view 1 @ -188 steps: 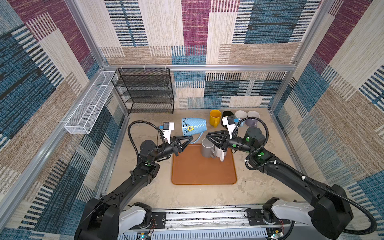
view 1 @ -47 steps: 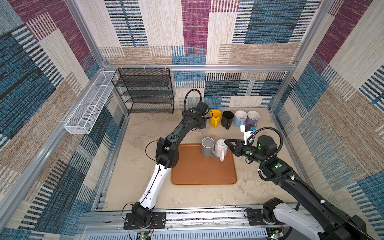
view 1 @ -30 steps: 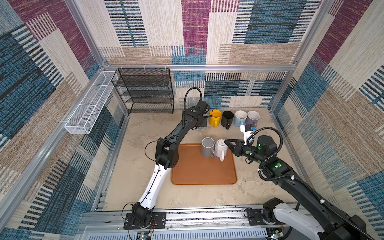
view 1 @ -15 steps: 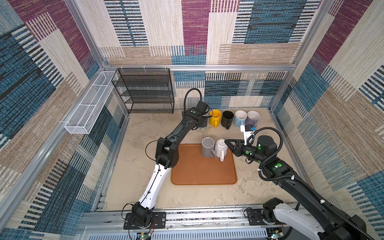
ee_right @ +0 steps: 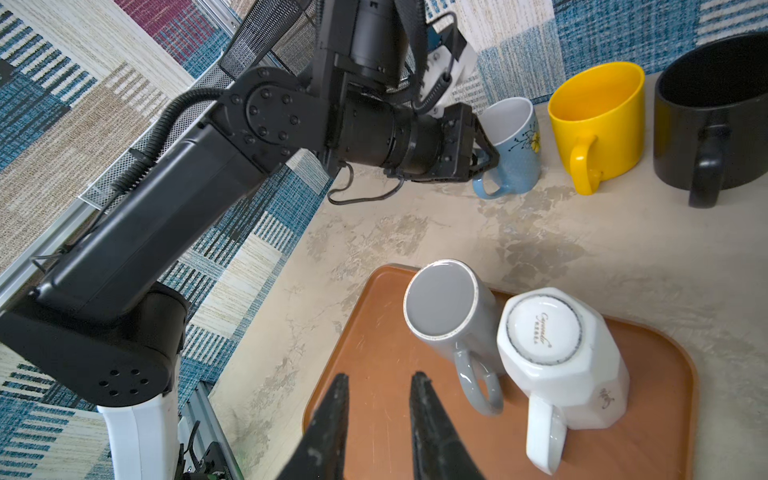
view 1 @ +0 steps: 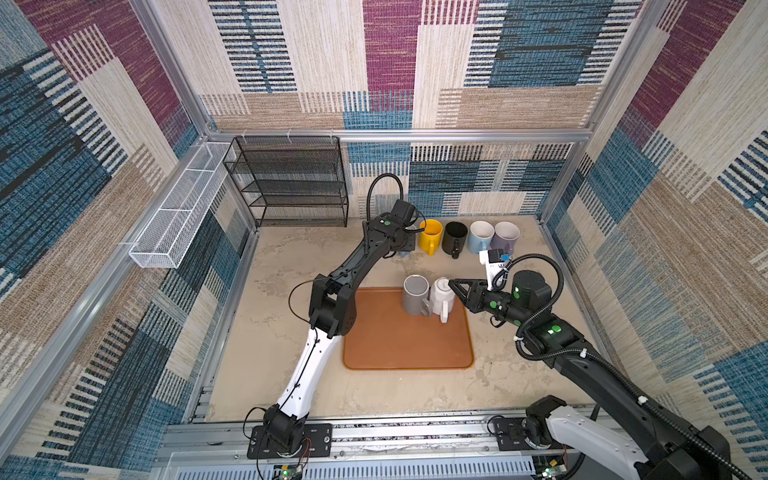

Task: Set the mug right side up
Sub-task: 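Lower the blue dotted mug upright beside the yellow mug, open left gripper, then lower the right gripper onto the white mug's base while the left gripper withdraws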

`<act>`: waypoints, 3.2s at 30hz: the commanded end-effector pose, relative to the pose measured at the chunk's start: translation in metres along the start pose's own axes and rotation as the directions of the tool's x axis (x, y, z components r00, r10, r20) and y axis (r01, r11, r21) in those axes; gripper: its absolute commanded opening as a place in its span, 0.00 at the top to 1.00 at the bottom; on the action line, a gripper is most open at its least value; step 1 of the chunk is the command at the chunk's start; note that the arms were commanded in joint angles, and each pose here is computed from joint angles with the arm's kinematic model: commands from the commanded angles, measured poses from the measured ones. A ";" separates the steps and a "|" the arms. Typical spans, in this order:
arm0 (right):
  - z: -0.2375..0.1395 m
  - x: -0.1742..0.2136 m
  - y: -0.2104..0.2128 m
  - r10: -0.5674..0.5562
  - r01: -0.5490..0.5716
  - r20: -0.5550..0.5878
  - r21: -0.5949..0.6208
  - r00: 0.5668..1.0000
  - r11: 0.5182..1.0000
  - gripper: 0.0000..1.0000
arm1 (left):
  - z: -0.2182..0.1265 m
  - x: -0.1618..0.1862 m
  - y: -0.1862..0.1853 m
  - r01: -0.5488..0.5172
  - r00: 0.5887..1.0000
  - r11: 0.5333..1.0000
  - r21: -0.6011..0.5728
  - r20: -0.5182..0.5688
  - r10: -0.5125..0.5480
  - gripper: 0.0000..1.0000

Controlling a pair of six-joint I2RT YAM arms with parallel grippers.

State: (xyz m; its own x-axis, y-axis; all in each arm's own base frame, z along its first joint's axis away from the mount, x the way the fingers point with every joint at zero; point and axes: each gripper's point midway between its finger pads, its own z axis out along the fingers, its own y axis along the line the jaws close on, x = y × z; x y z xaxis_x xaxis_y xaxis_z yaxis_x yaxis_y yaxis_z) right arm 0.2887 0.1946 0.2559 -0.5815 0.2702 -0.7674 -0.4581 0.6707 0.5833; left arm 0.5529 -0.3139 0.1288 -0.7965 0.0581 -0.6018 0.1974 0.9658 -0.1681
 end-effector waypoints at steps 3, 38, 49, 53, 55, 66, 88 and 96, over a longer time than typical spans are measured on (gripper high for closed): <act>-0.001 -0.003 -0.005 -0.005 0.005 0.005 0.042 1.000 0.999 0.70 | -0.025 -0.018 -0.004 -0.016 0.998 1.000 0.017 0.057 0.015 0.63; 0.041 0.101 -0.097 0.214 -0.032 -0.320 0.491 0.923 0.870 0.61 | -0.116 0.071 0.028 -0.072 0.995 0.995 0.070 0.072 0.067 0.65; 0.060 0.115 -0.107 0.238 0.005 -0.366 0.553 0.899 0.833 0.61 | -0.121 0.096 0.032 -0.047 0.995 0.993 0.110 0.093 0.037 0.66; 0.065 0.115 -0.112 0.232 0.031 -0.381 0.571 0.895 0.820 0.62 | -0.121 0.095 0.031 -0.043 0.995 0.992 0.117 0.094 0.032 0.66; 0.065 0.116 -0.117 0.230 0.053 -0.391 0.593 0.891 0.803 0.62 | -0.120 0.096 0.032 -0.045 0.995 0.993 0.110 0.092 0.035 0.66; 0.067 0.112 -0.129 0.213 0.140 -0.440 0.642 0.872 0.754 0.67 | -0.118 0.098 0.036 -0.055 0.995 0.995 0.084 0.085 0.048 0.66; 0.063 0.104 -0.136 0.172 0.232 -0.489 0.657 0.855 0.717 0.94 | -0.125 0.099 0.048 -0.070 0.994 0.997 0.027 0.090 0.067 0.67; 0.060 0.101 -0.127 0.105 0.277 -0.525 0.596 0.845 0.754 0.94 | -0.128 0.098 0.047 -0.071 0.993 0.997 0.028 0.093 0.068 0.67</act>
State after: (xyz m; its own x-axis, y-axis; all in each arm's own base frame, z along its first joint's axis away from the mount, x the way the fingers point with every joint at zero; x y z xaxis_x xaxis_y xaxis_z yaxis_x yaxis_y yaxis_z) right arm 0.3224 0.1751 0.0799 -0.9122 -0.0316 -0.4086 -0.0665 0.9952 0.0716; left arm 0.4109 -0.2343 0.1586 -0.7332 0.0895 -0.6741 0.2712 0.9475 -0.1692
